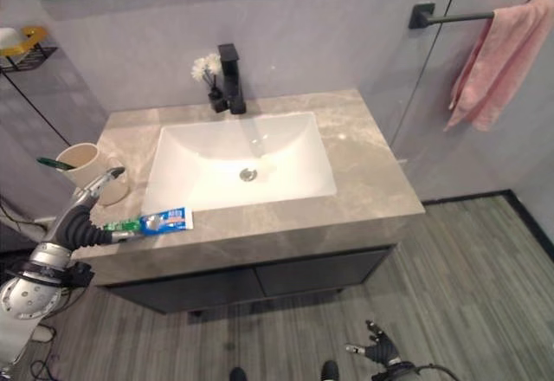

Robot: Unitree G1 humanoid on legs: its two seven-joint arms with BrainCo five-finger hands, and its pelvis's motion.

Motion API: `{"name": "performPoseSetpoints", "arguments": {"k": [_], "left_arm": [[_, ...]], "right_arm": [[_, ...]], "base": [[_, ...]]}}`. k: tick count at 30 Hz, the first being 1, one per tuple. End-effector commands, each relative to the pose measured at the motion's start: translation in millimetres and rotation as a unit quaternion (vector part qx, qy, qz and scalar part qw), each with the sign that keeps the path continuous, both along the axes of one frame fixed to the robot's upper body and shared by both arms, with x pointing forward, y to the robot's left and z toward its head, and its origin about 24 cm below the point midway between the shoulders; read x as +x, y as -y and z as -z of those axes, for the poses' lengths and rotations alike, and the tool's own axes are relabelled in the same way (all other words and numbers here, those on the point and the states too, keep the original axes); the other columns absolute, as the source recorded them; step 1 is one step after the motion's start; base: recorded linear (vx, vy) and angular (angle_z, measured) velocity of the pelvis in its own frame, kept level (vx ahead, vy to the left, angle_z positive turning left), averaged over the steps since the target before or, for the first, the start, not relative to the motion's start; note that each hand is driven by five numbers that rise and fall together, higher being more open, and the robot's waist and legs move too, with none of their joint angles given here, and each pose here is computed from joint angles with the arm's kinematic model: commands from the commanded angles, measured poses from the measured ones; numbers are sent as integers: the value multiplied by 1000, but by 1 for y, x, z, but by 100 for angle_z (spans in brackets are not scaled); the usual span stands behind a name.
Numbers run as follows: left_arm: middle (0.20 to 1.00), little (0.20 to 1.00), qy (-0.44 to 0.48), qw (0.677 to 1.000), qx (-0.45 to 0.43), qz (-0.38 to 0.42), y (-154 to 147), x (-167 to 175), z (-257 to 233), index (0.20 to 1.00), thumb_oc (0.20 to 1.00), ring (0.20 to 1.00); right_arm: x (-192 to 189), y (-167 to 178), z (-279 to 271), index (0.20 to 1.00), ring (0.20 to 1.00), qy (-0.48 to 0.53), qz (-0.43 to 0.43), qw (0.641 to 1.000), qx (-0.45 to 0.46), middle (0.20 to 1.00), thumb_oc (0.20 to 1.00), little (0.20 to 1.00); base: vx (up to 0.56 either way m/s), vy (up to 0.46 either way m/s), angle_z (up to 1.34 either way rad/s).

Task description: Put brush and paste in cup on sink, flatten towel.

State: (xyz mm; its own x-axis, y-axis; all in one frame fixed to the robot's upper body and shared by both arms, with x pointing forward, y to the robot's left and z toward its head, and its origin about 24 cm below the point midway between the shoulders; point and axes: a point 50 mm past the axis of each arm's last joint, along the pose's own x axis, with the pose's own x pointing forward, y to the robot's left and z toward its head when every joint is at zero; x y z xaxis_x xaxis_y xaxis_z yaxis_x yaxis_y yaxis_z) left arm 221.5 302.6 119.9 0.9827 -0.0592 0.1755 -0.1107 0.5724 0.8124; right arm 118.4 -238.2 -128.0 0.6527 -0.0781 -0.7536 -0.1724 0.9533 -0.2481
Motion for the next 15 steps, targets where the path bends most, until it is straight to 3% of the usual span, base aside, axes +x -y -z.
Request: {"name": "performPoseSetpoints", "arguments": {"k": [1,15], "left_arm": [[1000,1000,73,996,56,-8,-13,6,-43,1000,1000,1000],[1000,1000,58,995,68,-34,-29,1,-44,1000,1000,1000]], "right_arm": [[36,-8,-16,1000,1000,69,-19,997,14,1000,1000,1000],[50,-10,-24,1000,1000,89,-44,995,5,1000,1000,1000]], "base": [[-30,17,-1],[-7,6,0]]}}
